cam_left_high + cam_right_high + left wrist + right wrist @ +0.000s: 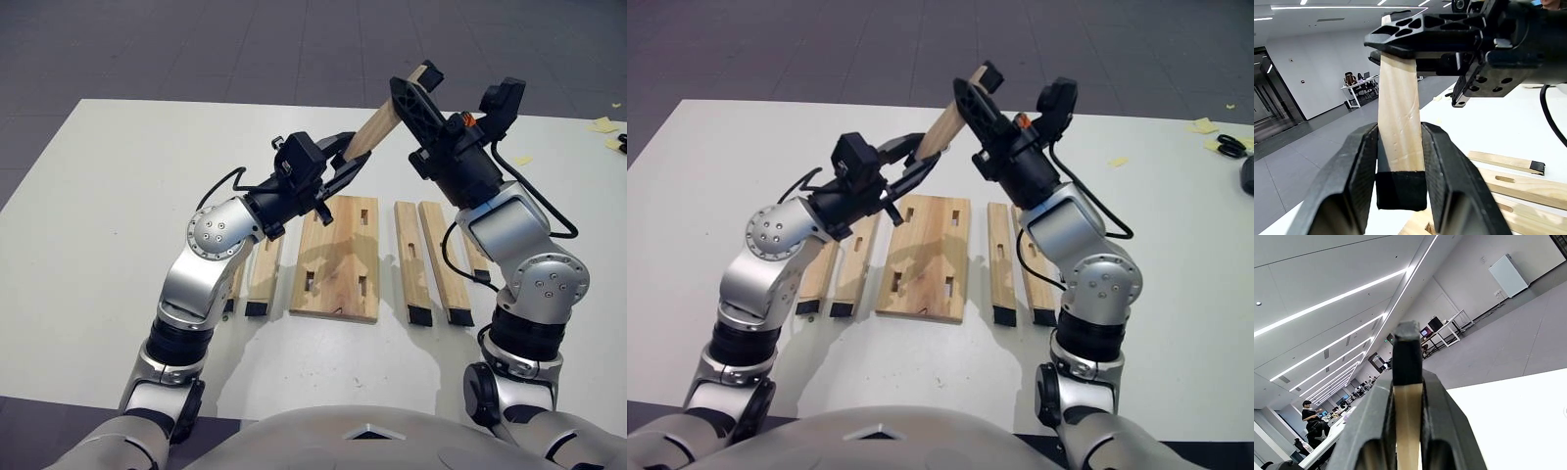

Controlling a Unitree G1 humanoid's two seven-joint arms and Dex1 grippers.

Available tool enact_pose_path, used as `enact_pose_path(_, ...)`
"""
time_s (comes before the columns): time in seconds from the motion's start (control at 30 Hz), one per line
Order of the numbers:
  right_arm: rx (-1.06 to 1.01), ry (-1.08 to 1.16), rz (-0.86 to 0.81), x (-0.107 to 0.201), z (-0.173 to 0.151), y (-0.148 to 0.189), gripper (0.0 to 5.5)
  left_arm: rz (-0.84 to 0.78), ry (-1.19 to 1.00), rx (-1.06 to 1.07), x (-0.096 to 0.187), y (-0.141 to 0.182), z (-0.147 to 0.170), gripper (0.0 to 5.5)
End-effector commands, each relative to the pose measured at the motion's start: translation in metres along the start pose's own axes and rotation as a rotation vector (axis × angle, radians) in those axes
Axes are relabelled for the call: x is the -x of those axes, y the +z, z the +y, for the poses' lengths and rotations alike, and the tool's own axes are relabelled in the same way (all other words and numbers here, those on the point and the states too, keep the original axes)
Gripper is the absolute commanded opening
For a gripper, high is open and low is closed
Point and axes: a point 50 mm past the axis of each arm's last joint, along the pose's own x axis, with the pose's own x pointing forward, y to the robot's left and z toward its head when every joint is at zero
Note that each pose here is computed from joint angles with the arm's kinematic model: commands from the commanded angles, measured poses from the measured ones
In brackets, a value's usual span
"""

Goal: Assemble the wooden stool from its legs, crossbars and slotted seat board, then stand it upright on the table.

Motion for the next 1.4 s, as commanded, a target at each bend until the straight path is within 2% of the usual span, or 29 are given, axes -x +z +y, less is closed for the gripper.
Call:
enact_pose_path(0.03,0.007,-0.015,-0.001,-0.002,-0.001,0.003,0.42,0.022,0.015,-0.028,0.001,-0.004,-0.003,1.3)
enact_pose_path(0.07,0.012,-0.037,-0.011,-0.002,-0.004,0.004,0.42,0.025,0.02,-0.025,0.0,-0.004,-0.003,1.66)
enact_pose_path(0.23,0.167,-0.223,-0.08,0.01,-0.03,0.016,0.42,-0.06,0.118,0.141,0.01,0.008,0.016,2.42)
enact_pose_path(0.4,0.376,-0.414,-0.038,0.056,-0.063,0.011,0.42,-0.287,0.385,0.425,0.041,0.032,0.065,3.29)
enact_pose_path(0.47,0.403,-0.479,-0.027,0.073,-0.071,0.005,0.42,-0.273,0.516,0.457,0.053,0.027,0.08,3.6)
enact_pose_path(0.57,0.388,-0.545,-0.014,0.088,-0.077,-0.006,0.42,-0.178,0.64,0.46,0.066,0.011,0.084,4.13)
enact_pose_path(0.83,0.321,-0.638,0.016,0.099,-0.08,-0.024,0.42,-0.059,0.663,0.45,0.063,-0.006,0.073,5.39)
enact_pose_path(1.2,0.314,-0.684,0.083,0.114,-0.076,-0.038,0.42,-0.004,0.66,0.411,0.062,-0.013,0.073,5.4)
enact_pose_path(1.4,0.416,-0.692,0.11,0.11,-0.079,-0.04,0.42,0.019,0.645,0.386,0.058,-0.015,0.069,5.4)
